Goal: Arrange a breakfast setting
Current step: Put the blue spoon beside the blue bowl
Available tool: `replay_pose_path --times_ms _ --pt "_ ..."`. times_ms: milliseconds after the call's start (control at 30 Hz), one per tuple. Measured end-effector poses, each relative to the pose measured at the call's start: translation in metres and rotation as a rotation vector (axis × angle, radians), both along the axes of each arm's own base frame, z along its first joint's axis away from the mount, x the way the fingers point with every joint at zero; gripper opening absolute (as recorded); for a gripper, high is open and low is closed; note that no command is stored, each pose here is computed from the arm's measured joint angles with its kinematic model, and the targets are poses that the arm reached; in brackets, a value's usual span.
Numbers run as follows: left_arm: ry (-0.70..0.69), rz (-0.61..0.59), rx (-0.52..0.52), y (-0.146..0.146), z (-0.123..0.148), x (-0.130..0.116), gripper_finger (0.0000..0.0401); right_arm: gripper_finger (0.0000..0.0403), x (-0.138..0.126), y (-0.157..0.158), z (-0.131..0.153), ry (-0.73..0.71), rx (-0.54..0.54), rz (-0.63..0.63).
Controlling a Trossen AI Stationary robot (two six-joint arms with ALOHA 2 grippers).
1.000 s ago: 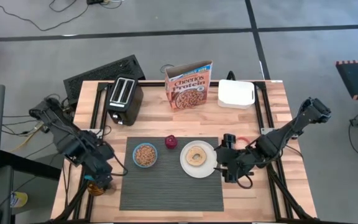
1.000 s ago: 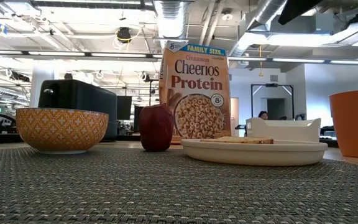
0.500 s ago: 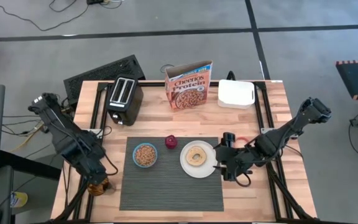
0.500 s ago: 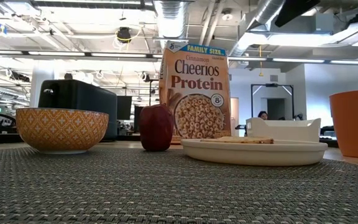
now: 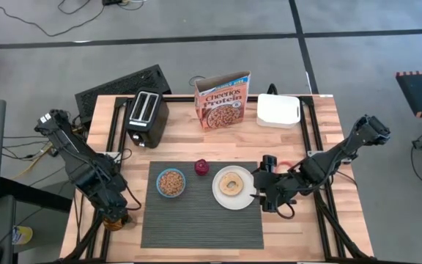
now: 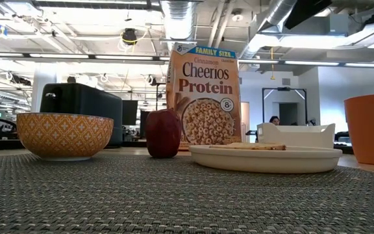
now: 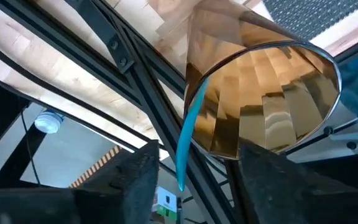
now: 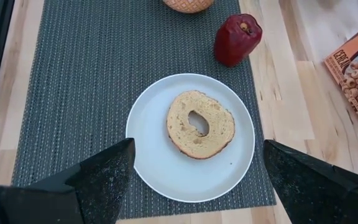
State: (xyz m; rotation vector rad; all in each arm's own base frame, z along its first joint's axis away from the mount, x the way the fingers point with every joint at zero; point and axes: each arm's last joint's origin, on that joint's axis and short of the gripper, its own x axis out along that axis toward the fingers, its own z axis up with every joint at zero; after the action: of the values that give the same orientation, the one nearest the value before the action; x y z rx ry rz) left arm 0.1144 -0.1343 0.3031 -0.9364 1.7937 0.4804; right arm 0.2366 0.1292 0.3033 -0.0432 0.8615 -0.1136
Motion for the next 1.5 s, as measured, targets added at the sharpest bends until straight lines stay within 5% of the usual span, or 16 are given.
replay_pose_path --times_ms 367,667,1067,1500 --pt "-0.011 -0.022 -0.004 0.0 0.0 0.0 0.0078 0.038 0.0 0.0 0.0 0.0 0.0 0.0" --pt "-0.012 -0.022 -0.006 0.0 0.0 0.0 0.0018 0.038 0.0 0.0 0.0 0.0 0.0 0.0" --pt "-0.034 -0.015 -0.058 -0.004 0.003 0.003 0.0001 0.038 0.0 0.0 0.0 0.0 0.0 0.0" --pt "-0.025 0.015 -0.093 -0.001 0.035 -0.001 0.0 0.038 0.0 0.0 0.0 -0.001 -0.001 0.003"
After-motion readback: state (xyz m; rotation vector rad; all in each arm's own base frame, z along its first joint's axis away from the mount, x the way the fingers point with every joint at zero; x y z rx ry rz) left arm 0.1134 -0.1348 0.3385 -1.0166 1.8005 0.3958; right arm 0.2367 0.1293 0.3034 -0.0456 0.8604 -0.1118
